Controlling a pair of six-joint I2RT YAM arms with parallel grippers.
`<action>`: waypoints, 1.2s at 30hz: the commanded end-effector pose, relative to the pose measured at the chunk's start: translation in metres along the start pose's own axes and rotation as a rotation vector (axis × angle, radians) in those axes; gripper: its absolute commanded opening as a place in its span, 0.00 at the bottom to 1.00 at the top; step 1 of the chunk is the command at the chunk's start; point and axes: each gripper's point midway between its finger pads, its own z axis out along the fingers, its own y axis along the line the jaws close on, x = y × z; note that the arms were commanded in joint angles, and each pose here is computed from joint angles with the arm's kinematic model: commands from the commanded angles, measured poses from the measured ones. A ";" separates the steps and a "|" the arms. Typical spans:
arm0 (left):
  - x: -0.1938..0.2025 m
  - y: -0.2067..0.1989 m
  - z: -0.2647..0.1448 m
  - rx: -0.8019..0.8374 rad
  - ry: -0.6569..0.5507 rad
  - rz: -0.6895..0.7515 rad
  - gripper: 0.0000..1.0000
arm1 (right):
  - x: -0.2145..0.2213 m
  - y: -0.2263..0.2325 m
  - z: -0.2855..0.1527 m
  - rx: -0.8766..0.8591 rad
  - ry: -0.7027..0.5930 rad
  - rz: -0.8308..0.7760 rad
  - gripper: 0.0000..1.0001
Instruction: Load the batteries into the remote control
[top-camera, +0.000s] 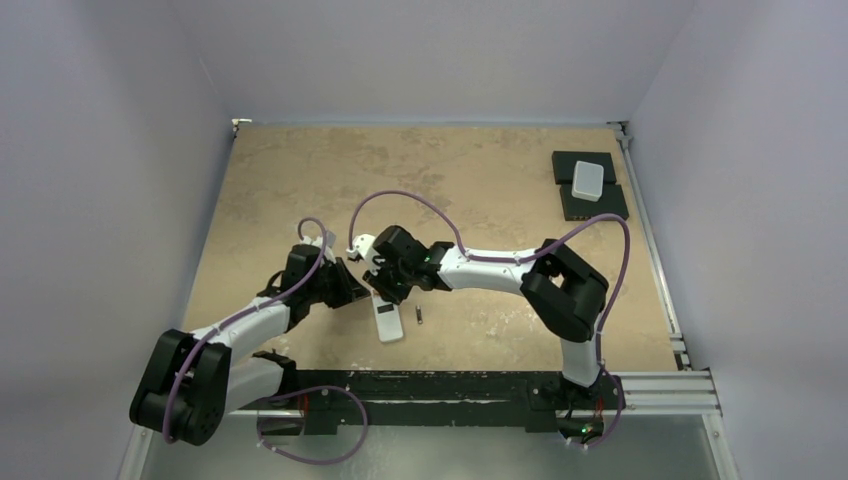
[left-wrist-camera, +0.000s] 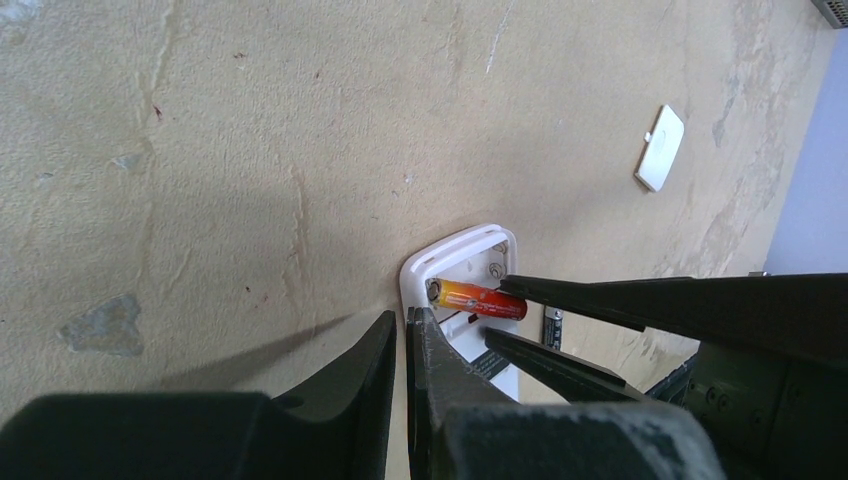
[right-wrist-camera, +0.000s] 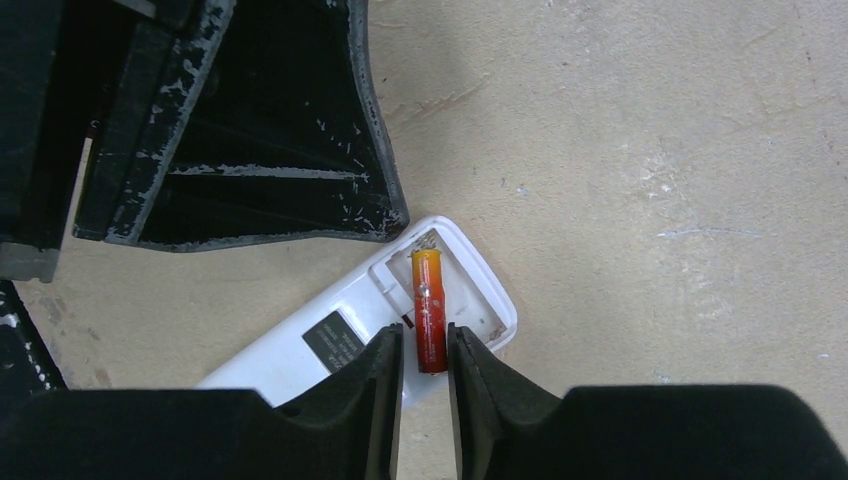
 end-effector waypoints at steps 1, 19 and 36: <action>-0.015 -0.014 -0.003 0.038 -0.042 0.042 0.09 | 0.009 0.003 0.000 -0.012 0.030 -0.013 0.29; -0.016 -0.017 -0.002 0.048 -0.035 0.045 0.09 | -0.014 -0.008 -0.039 0.078 -0.034 -0.010 0.00; -0.023 -0.013 0.014 0.021 -0.025 0.034 0.05 | -0.020 -0.019 -0.072 0.145 -0.071 -0.122 0.00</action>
